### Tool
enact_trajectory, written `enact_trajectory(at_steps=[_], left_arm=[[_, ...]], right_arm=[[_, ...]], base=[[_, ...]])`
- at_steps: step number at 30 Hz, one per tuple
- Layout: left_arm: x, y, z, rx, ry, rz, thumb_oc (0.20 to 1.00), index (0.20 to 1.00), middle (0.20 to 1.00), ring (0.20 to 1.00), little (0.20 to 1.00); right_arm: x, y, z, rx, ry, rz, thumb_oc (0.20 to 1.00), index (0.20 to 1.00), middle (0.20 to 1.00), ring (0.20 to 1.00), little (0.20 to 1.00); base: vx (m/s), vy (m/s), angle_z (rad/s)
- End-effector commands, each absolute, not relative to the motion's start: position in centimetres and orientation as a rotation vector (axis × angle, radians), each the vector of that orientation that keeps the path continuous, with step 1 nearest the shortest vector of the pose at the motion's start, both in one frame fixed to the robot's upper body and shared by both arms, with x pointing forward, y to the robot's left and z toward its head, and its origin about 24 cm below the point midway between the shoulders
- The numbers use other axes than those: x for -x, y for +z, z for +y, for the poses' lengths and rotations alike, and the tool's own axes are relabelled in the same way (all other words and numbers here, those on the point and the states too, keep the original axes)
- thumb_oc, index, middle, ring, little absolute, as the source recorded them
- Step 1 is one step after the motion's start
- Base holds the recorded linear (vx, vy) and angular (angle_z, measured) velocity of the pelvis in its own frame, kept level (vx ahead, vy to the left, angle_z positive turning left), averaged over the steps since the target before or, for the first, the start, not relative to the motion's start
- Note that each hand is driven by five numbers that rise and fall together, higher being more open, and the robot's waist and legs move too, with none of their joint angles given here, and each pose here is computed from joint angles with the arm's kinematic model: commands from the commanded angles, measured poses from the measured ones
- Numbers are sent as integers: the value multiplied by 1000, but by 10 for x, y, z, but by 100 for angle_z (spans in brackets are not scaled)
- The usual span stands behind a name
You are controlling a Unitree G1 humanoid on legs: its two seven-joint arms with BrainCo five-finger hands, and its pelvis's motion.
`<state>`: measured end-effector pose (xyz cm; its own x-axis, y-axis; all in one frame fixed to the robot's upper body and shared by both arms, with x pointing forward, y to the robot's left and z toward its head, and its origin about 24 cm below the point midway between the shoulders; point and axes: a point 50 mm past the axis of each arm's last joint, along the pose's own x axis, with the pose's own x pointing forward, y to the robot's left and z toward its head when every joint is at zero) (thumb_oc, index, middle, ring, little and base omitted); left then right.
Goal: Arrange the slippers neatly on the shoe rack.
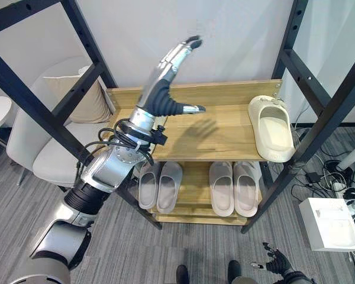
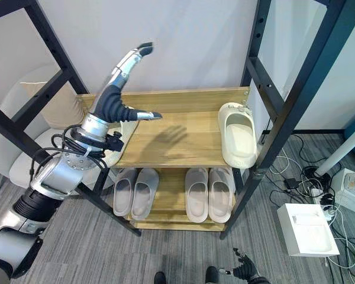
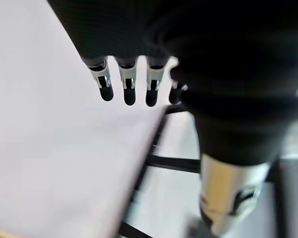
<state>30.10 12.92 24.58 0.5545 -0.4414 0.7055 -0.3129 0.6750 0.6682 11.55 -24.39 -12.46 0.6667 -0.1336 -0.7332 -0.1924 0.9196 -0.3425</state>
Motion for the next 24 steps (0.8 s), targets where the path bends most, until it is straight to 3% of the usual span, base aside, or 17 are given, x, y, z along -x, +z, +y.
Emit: enact_trajectory(at_steps=[1, 12, 24], left_arm=[[-312, 272, 158, -1021, 145, -1070, 1000, 1000, 1000, 1000, 1000], [-326, 246, 213, -1458, 305, -864, 1000, 1000, 1000, 1000, 1000], [-353, 216, 243, -1629, 409, -602, 1000, 1000, 1000, 1000, 1000]], right_arm=[[-136, -113, -236, 400, 19, 727, 1000, 1000, 1000, 1000, 1000], [-142, -111, -227, 432, 48, 687, 1000, 1000, 1000, 1000, 1000], [-147, -109, -215, 456, 83, 649, 1000, 1000, 1000, 1000, 1000]], base=[[21, 5, -4], [12, 5, -7], [12, 12, -5]])
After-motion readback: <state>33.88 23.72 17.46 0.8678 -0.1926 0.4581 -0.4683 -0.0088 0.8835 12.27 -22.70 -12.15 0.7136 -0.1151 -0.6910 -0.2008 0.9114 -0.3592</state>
